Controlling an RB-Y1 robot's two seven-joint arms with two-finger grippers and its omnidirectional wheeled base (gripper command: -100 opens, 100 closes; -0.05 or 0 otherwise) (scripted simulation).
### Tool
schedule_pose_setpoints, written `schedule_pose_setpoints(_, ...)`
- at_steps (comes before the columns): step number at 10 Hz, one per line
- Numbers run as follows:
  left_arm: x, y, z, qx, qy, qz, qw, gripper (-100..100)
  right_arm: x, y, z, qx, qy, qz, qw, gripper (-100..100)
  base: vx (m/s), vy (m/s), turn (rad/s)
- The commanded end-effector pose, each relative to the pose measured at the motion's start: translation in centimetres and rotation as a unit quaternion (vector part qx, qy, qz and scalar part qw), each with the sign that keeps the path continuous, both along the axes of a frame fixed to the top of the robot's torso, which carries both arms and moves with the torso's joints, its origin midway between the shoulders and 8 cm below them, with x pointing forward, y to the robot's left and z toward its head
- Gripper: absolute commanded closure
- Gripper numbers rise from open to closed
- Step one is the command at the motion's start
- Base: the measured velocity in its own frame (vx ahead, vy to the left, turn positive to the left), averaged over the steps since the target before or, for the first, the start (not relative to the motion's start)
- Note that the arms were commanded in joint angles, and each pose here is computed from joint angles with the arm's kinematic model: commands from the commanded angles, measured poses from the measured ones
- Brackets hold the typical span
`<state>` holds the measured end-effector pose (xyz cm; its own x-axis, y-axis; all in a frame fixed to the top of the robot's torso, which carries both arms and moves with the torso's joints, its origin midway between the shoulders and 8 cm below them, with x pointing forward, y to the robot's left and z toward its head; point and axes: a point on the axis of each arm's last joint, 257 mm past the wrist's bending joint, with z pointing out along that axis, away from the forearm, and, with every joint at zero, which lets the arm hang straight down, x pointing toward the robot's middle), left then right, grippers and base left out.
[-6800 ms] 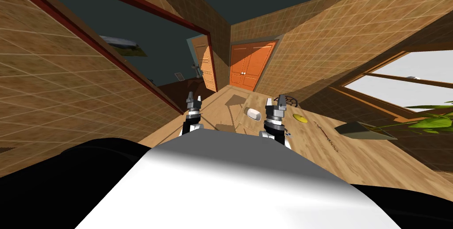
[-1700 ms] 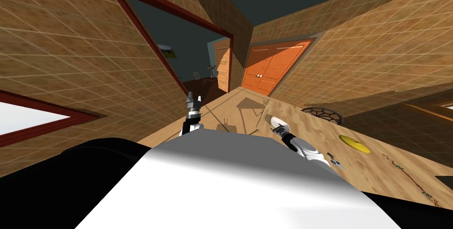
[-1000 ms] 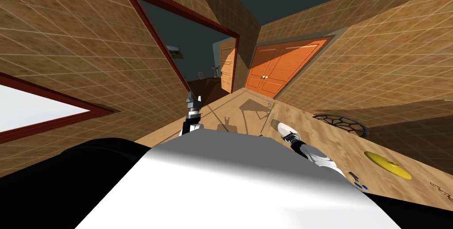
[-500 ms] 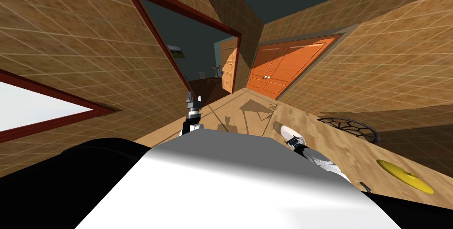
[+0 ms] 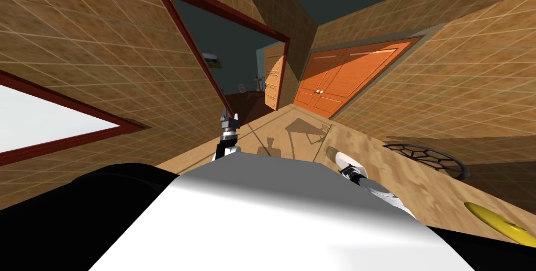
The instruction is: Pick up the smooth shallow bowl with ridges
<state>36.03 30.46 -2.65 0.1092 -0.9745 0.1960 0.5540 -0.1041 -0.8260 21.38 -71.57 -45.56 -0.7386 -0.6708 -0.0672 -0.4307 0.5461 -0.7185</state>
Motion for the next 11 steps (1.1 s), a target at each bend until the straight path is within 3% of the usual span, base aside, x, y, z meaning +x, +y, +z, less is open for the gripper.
schedule_pose_setpoints(1,0.0,0.0,0.0,0.0,0.0,0.0,1.0,0,-0.5,-0.4,-0.3,0.0,-0.001,-0.016,0.9999,-100,-0.084,-0.047,0.227)
schedule_pose_setpoints(6,0.0,0.0,0.0,0.0,0.0,0.0,1.0,0,-2.4,-1.5,-1.4,0.0,0.0,-0.069,0.9976,-100,-0.09,-0.042,0.21)
schedule_pose_setpoints(7,0.0,0.0,0.0,0.0,0.0,0.0,1.0,0,-2.1,-1.4,-1.2,0.001,0.0,-0.059,0.9982,-100,-0.048,-0.021,0.063)
schedule_pose_setpoints(8,0.0,0.0,0.0,0.0,0.0,0.0,1.0,0,-2.2,-1.4,-1.2,0.0,-0.001,-0.061,0.9981,100,-0.008,-0.003,-0.013)
schedule_pose_setpoints(11,0.0,0.0,0.0,0.0,0.0,0.0,1.0,0,-1.9,-1.2,-1.3,0.003,-0.002,-0.059,0.9982,100,-0.002,0.0,0.006)
